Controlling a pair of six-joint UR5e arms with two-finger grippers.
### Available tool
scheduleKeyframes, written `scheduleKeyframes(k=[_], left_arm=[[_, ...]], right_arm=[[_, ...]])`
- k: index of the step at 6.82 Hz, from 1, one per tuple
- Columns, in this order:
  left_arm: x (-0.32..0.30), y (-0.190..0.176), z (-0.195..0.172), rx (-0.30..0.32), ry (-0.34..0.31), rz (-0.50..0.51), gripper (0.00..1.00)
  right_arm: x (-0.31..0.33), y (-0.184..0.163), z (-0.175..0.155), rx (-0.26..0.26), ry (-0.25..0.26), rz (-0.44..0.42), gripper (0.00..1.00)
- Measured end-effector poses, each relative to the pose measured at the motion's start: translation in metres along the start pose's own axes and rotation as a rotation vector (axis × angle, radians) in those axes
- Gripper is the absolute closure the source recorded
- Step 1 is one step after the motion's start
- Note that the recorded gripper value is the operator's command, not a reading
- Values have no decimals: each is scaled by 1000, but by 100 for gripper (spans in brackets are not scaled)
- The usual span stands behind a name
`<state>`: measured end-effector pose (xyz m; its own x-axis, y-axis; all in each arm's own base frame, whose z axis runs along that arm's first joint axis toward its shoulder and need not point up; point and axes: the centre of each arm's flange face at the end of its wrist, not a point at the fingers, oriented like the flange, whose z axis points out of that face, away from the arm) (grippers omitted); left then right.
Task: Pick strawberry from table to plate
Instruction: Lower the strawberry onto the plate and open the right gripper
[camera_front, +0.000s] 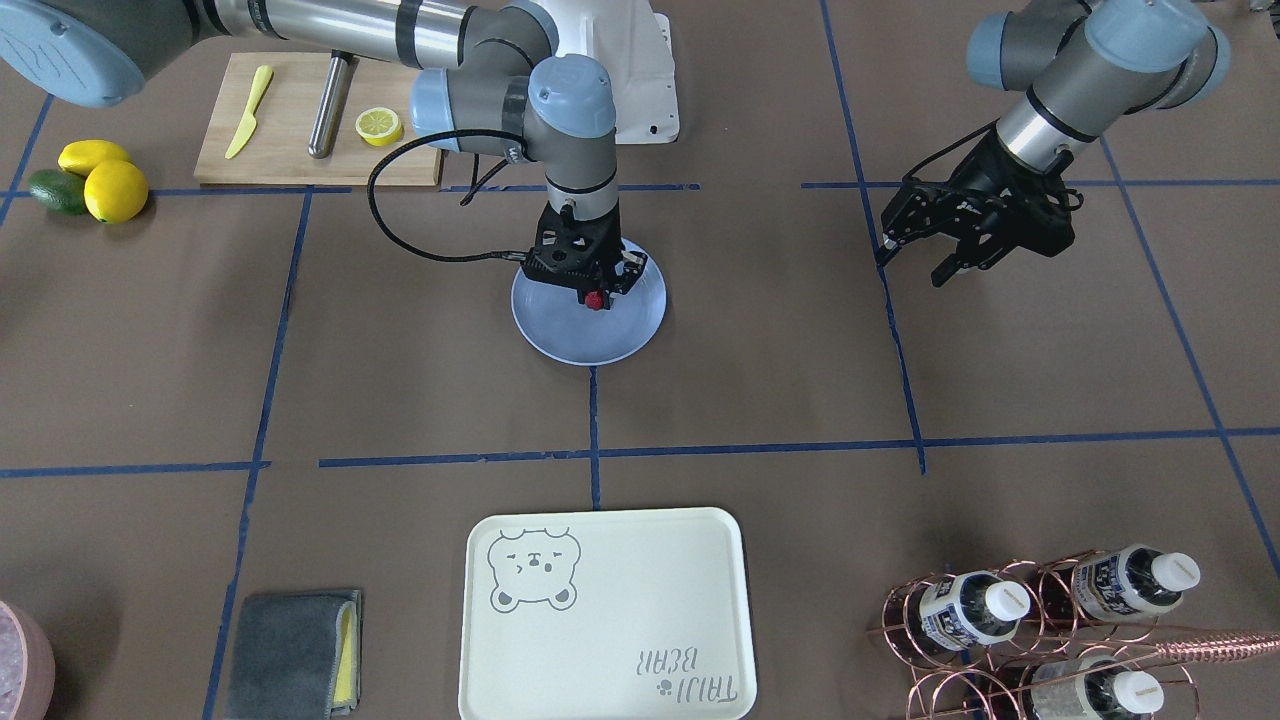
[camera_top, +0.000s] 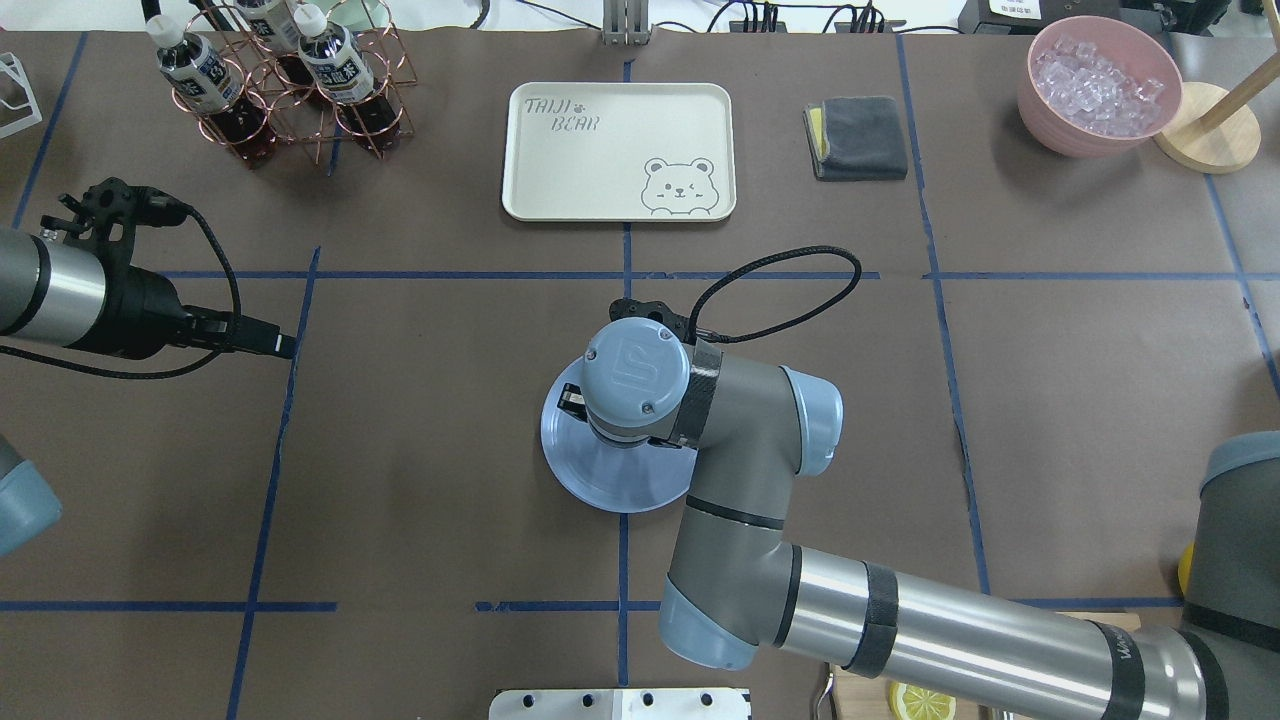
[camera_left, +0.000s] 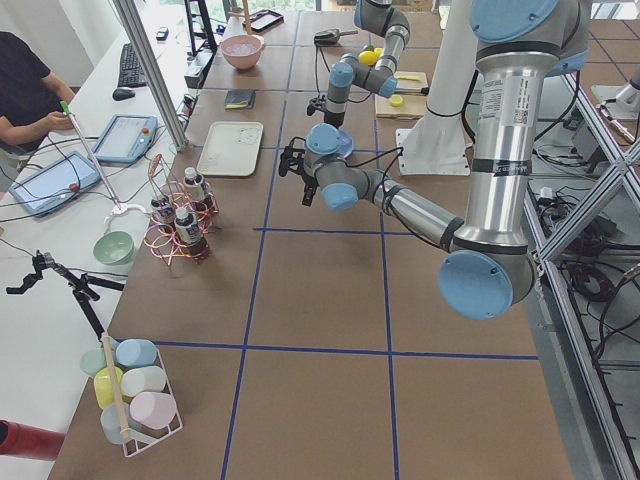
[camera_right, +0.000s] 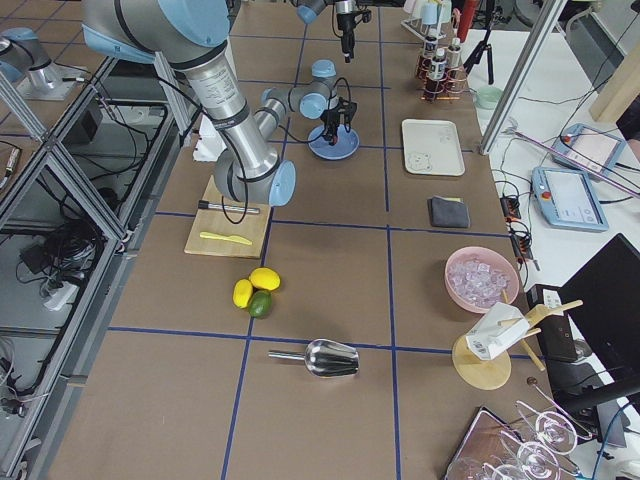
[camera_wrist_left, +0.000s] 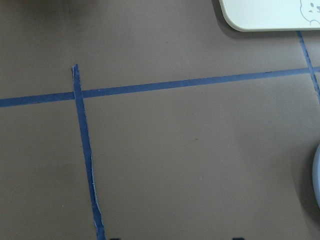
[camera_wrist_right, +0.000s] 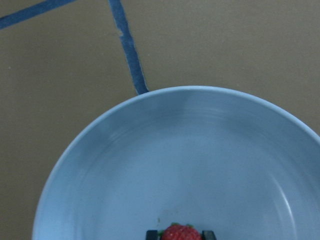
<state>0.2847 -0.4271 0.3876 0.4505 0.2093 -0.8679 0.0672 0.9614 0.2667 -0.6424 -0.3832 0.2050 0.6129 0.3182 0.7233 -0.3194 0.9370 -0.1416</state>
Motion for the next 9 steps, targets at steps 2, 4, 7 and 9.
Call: scheduleKeyframes(k=[2,4,7,9], left_arm=[[0,0,0,0,0,0,20],[0,0,0,0,0,0,20],[0,0,-1,0,0,0,20],[0,1,-1,0,0,0,20]], right_arm=[[2,0,-2,0,8,2,100],[4,0,-1,0,14,2,90],[1,0,-2,0,10,4,0],[3,-3,-4,1,9,7,0]])
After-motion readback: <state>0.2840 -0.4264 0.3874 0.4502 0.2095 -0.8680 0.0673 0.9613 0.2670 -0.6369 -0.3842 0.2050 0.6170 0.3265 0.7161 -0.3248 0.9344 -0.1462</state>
